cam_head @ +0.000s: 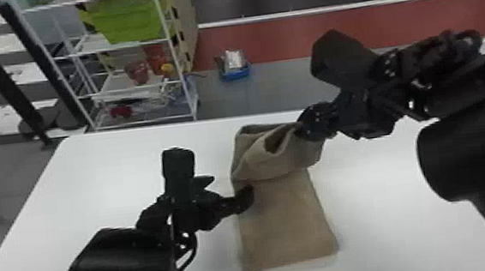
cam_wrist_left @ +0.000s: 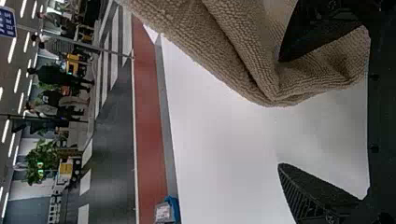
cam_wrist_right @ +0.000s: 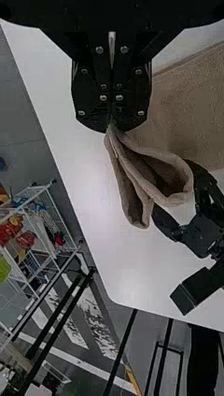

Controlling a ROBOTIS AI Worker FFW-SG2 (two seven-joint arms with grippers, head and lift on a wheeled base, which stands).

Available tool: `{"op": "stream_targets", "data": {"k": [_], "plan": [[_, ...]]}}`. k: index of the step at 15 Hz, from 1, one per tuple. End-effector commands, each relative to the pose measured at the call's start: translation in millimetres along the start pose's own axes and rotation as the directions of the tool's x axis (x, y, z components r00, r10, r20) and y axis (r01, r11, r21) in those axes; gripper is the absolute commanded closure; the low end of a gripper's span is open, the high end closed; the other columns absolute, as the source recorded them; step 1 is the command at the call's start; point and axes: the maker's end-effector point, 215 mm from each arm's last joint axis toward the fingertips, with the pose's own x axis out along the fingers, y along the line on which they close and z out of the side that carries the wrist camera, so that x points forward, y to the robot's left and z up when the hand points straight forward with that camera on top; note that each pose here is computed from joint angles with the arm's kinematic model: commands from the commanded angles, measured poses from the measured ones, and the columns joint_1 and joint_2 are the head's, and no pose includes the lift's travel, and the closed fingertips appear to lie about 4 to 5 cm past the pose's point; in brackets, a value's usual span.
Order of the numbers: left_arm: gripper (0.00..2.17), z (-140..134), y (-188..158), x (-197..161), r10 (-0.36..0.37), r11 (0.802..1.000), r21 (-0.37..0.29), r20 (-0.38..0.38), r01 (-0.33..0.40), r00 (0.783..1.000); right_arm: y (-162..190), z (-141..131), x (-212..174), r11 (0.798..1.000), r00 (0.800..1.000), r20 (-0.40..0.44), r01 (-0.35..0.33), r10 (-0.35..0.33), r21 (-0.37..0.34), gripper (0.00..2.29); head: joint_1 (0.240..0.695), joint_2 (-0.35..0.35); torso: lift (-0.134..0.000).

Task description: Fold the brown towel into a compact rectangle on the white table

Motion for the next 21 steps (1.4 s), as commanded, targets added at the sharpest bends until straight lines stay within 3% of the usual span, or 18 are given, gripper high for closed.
{"op": "stream_targets", "data": {"k": [1, 8, 12, 21], "plan": [[0.08, 2.2, 4.2, 1.0, 0.008, 1.000, 0.001, 0.010, -0.008, 1.000, 4.8, 0.4, 0.1, 1.000, 1.000, 0.002, -0.022, 0.022, 0.002, 1.23, 0.695, 0.102, -0.124], [0.08, 7.3, 12.0, 0.4, 0.019, 1.000, 0.001, 0.027, -0.019, 0.999, 30.2, 7.4, -4.5, 0.999, 0.999, 0.024, -0.048, 0.048, -0.003, 1.23, 0.695, 0.118, -0.124], [0.08, -8.5, 6.3, -12.9, -0.003, 1.000, -0.009, 0.017, 0.003, 1.000, 14.6, 5.8, -9.5, 1.000, 1.000, 0.017, -0.022, 0.022, 0.002, 1.23, 0.695, 0.122, -0.124], [0.08, 2.1, 11.0, -7.3, -0.002, 1.000, -0.007, 0.027, 0.002, 1.000, 18.5, 5.6, -7.6, 0.999, 0.999, 0.017, -0.030, 0.030, 0.014, 1.23, 0.695, 0.123, -0.124]]}}
